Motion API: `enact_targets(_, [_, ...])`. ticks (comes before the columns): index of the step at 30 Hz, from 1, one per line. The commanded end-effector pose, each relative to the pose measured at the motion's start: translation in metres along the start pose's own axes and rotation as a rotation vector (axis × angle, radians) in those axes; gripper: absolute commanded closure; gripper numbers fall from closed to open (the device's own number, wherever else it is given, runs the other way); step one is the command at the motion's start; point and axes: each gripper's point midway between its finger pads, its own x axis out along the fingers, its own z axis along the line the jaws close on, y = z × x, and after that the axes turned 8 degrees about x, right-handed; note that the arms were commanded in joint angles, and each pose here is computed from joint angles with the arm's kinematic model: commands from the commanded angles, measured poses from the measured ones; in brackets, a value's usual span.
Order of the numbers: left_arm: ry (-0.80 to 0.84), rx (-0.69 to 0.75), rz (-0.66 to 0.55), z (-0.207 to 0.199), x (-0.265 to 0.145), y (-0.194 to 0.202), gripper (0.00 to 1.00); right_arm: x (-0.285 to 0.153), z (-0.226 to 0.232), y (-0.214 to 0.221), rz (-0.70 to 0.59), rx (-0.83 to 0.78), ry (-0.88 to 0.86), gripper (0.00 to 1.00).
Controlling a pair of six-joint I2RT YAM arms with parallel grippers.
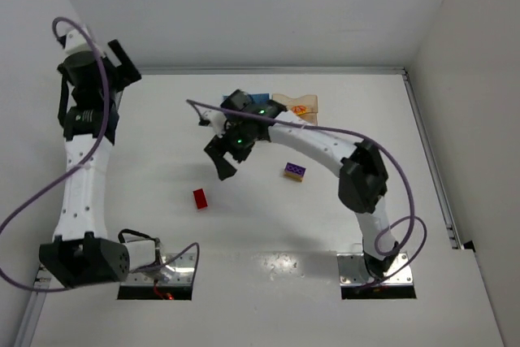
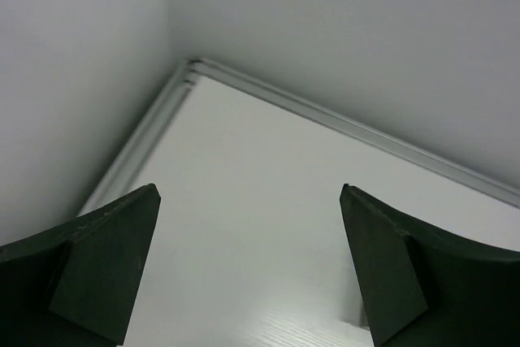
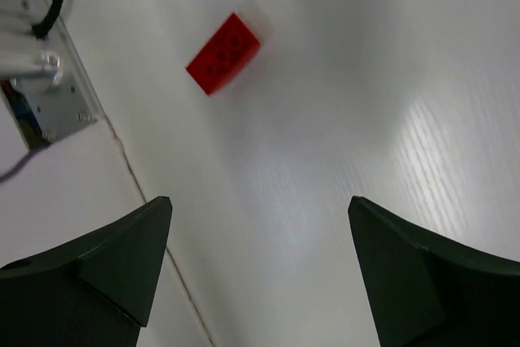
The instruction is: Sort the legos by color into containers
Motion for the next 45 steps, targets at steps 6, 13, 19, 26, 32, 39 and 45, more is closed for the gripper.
enact_targets(6, [-0.382, 0.036, 0.09, 0.117, -0.069, 0.051, 0.0, 0.09, 0.023, -0.035, -0.077, 0.182, 0.192, 0.14])
enact_targets(13, [-0.415, 0.046, 0.083, 0.128, -0.117, 0.065, 0.0, 0.134, 0.023, -0.009, -0.036, 0.243, 0.288, 0.12])
enact_targets(19, [-0.424, 0.068, 0.079, 0.13, -0.131, 0.066, 0.0, 0.149, 0.033, -0.006, -0.011, 0.302, 0.221, 0.1])
enact_targets(26, [-0.443, 0.09, 0.104, 0.135, -0.134, 0.075, 0.0, 0.163, 0.037, 0.008, 0.031, 0.312, 0.199, 0.1])
enact_targets(32, [-0.462, 0.112, 0.116, 0.139, -0.137, 0.08, 0.0, 0.179, 0.045, 0.019, 0.066, 0.302, 0.179, 0.12])
enact_targets(39, [-0.471, 0.109, 0.096, 0.14, -0.142, 0.076, 0.0, 0.186, 0.021, 0.025, 0.054, 0.289, 0.293, 0.4])
enact_targets(45, [-0.433, 0.089, 0.111, 0.133, -0.137, 0.085, 0.0, 0.161, -0.018, 0.036, 0.051, 0.172, 0.473, 0.94])
